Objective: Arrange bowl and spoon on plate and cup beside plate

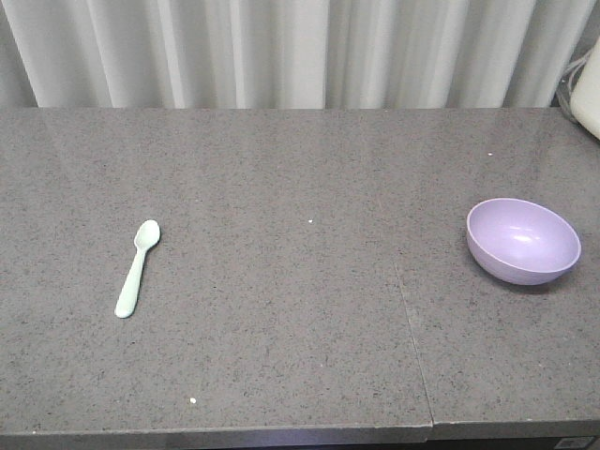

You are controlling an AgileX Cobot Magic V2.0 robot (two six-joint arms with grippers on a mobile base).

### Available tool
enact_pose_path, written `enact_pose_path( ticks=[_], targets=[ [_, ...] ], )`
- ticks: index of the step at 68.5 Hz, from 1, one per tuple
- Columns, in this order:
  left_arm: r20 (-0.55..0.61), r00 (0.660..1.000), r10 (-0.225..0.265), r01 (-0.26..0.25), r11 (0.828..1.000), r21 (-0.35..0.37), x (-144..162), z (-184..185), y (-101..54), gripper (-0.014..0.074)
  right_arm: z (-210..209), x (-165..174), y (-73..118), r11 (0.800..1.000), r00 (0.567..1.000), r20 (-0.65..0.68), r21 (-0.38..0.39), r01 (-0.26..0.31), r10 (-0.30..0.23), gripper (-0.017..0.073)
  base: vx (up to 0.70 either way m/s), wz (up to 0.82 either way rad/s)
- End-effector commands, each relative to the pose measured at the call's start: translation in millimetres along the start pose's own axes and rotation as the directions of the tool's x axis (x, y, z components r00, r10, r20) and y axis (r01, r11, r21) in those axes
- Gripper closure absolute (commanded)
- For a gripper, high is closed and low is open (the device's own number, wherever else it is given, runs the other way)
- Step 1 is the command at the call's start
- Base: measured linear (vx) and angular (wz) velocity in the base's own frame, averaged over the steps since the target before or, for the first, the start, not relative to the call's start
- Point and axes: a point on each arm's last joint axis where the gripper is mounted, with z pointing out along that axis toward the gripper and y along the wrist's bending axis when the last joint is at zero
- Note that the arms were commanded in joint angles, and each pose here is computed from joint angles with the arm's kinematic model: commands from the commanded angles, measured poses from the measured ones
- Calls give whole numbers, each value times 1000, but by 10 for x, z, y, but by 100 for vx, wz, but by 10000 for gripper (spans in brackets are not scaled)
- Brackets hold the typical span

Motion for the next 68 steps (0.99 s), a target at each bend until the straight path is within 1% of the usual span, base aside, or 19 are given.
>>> enact_pose_path(
  ticks=[1, 5, 8, 13, 17, 20, 21, 22, 25, 29, 33, 34, 35, 36, 37, 41, 45, 61, 68],
  targets=[
    [254, 967, -27, 17, 999, 40, -268, -54, -27, 600, 12, -176, -6, 999, 982, 185, 1, -41, 40, 565, 0, 0],
    [414, 910, -9, -17, 998, 60, -418, -107, -52, 600, 0, -397, -7, 999, 950, 312, -4, -36, 35, 565, 0, 0],
    [544, 839, -2, -45, 996, 73, -568, -175, -72, 600, -5, -601, -9, 999, 921, 387, -8, -38, 38, 565, 0, 0],
    [680, 732, 35, -97, 994, 54, -839, -274, -83, 600, -1, -1024, -12, 1000, 881, 471, -9, -28, 29, 565, 0, -1],
    [712, 702, 22, -85, 995, 52, -1113, -297, -64, 600, 63, -1311, -14, 1000, 883, 470, -1, -3, 3, 565, 0, 0],
    [706, 708, -4, -53, 997, 59, -1342, -263, -39, 600, 139, -1493, -14, 1000, 891, 455, 4, 13, -14, 565, 0, 0],
    [713, 701, -14, -41, 997, 60, -1449, -273, -27, 600, 166, -1541, -15, 1000, 893, 449, 5, 16, -17, 565, 0, 0],
    [704, 710, -21, -32, 998, 62, -1519, -240, -20, 600, 210, -1615, -17, 1000, 897, 442, 5, 16, -17, 565, 0, 0],
    [703, 709, -51, 3, 998, 70, -1803, -210, 10, 600, 356, -1792, -23, 1000, 909, 416, 6, 16, -17, 565, 0, 0],
    [668, 738, -99, 56, 995, 86, -2118, -97, 41, 600, 570, -1976, -34, 1000, 933, 359, 7, 6, -8, 565, 0, 0],
    [599, 788, -143, 104, 990, 99, -2370, 45, 62, 600, 794, -2094, -43, 1000, 962, 272, 7, -6, 4, 565, 0, 0],
    [561, 814, -151, 116, 988, 99, -2394, 108, 63, 600, 866, -2093, -45, 1000, 970, 244, 6, -17, 15, 565, 0, 0],
    [550, 821, -152, 118, 988, 97, -2463, 119, 67, 600, 907, -2123, -47, 1000, 974, 226, 5, -26, 25, 565, 0, 0],
    [511, 846, -153, 122, 988, 94, -2479, 182, 65, 600, 969, -2139, -49, 999, 978, 207, 4, -38, 36, 565, 0, 0],
    [491, 858, -153, 124, 988, 92, -2529, 224, 67, 600, 1013, -2132, -50, 999, 983, 181, 5, -42, 41, 565, 0, 0],
    [370, 914, -164, 143, 986, 82, -2594, 394, 66, 600, 1224, -2049, -52, 999, 997, 70, 9, -45, 44, 565, 0, 0],
    [269, 948, -168, 154, 985, 72, -2590, 546, 60, 600, 1355, -1945, -53, 999, 999, 3, 11, -36, 36, 565, 0, 0],
    [34, 986, -165, 163, 986, 47, -2331, 1030, 26, 600, 1610, -1693, -40, 999, 990, -132, 9, -47, 47, 563, 0, 0],
    [-1, 987, -164, 163, 984, 77, -2267, 1198, -53, 596, 1602, -1584, -40, 999, 967, -249, 15, -47, 49, 544, 0, 0]
  ],
)
